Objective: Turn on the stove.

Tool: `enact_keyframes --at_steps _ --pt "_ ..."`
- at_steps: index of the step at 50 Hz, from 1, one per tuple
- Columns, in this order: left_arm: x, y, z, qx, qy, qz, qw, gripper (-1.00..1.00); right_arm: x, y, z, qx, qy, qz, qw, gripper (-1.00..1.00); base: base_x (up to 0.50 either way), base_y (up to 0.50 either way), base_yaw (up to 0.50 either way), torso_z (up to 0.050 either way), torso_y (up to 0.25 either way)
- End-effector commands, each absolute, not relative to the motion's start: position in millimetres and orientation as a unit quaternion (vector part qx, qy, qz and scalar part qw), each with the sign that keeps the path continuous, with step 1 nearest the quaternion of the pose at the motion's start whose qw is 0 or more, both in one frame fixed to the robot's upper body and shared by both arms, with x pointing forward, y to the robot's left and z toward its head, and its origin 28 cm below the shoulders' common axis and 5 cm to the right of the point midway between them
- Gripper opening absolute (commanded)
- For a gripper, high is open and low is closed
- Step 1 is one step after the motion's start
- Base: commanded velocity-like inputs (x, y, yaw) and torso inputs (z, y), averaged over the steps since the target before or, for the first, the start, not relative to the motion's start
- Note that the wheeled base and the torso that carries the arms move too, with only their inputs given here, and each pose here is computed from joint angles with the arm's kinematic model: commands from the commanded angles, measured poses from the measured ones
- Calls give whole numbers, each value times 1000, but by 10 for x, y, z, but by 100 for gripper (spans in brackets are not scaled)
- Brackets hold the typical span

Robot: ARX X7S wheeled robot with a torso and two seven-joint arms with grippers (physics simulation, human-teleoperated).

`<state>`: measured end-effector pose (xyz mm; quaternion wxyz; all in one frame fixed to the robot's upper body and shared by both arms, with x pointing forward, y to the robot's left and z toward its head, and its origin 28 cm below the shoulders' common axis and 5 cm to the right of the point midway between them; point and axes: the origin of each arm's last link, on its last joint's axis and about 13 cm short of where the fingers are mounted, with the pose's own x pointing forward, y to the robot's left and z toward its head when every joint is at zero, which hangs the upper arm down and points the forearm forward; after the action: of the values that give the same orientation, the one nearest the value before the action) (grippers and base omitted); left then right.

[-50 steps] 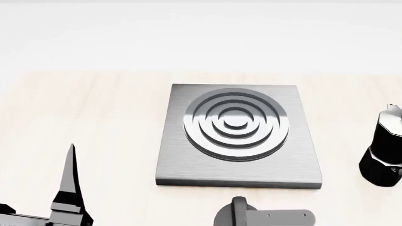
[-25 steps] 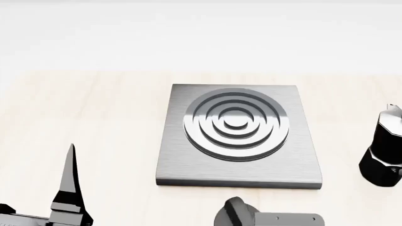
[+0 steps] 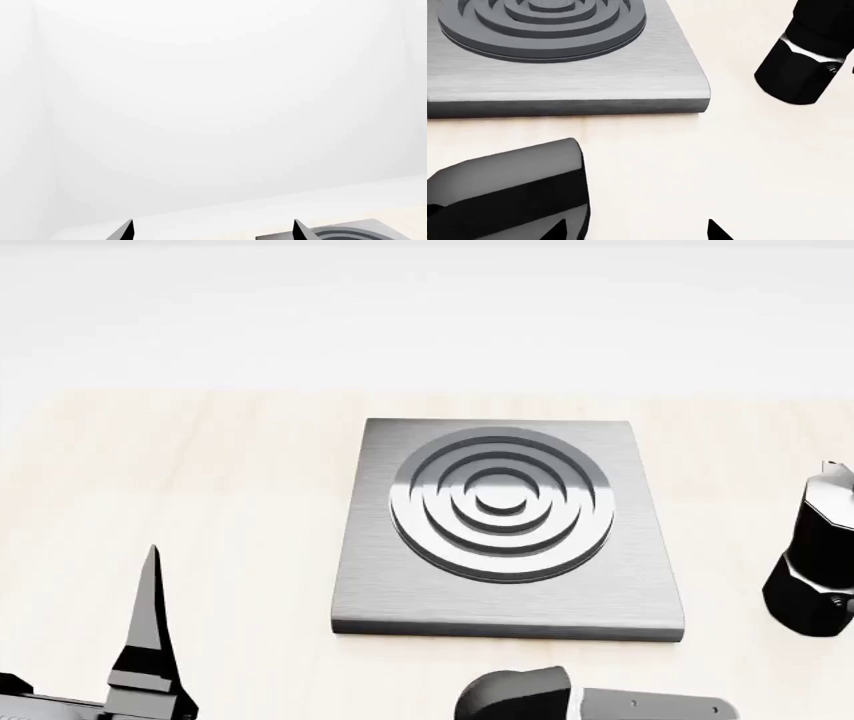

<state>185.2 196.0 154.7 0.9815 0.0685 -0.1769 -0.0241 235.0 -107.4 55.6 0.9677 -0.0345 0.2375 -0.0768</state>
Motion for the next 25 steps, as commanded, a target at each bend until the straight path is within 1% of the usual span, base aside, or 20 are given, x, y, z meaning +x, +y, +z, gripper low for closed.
enact_keyframes --at_steps 1,25 --pt "1849 1959 1548 69 -177 -24 982 100 2348 -1119 582 -38 229 -98 968 100 0 0 0 0 0" --pt "1857 1958 1546 70 -176 -24 982 100 2288 -1178 726 -35 207 -115 971 100 0 0 0 0 0"
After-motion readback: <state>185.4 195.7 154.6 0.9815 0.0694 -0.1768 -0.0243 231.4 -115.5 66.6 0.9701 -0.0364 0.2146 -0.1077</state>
